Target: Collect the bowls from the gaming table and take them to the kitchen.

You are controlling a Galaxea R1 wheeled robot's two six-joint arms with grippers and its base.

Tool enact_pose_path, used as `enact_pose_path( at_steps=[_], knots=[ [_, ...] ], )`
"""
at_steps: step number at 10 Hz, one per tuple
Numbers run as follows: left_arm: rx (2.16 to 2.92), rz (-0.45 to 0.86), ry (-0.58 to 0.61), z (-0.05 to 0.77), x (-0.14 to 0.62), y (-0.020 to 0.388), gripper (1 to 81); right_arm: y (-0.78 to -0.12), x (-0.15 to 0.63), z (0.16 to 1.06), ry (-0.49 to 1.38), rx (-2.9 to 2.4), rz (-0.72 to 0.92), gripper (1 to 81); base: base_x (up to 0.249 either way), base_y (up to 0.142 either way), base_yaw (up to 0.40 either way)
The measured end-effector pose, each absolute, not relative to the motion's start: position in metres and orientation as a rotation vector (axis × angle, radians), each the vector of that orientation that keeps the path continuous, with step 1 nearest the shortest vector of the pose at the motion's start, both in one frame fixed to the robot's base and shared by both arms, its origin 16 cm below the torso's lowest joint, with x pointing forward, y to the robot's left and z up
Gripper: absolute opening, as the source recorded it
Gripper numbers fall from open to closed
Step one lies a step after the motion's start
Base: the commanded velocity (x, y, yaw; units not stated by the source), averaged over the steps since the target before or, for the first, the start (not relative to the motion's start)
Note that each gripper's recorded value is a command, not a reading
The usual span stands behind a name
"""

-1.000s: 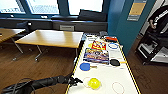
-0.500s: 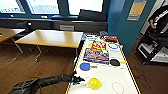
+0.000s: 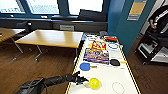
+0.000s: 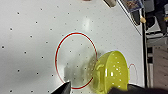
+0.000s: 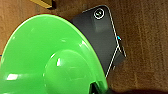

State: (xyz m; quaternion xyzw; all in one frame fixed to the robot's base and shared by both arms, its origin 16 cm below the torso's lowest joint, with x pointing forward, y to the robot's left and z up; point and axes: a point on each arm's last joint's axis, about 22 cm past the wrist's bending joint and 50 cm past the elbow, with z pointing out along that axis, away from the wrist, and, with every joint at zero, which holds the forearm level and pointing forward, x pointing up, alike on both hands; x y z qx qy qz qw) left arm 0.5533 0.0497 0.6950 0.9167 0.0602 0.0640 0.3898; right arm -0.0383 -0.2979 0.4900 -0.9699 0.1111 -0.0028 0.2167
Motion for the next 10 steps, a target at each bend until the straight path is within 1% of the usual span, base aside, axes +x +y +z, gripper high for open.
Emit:
enact_pose_path(
  at_steps=[5,8,10],
  knots=[
    [2.333,0.16,0.158,0.692,0.556,0.04,81.1,-0.297,-0.037,0.491,0.297,-2.685,-0.011,1.0,0.0,0.0,0.0],
    [2.336,0.152,0.125,0.69,0.552,0.022,81.1,-0.301,-0.037,0.492,0.295,-2.688,-0.012,1.0,0.0,0.0,0.0],
    [2.339,0.139,0.124,0.685,0.546,0.021,81.1,-0.3,-0.037,0.492,0.296,-2.686,-0.013,1.0,0.0,0.0,0.0]
  ],
)
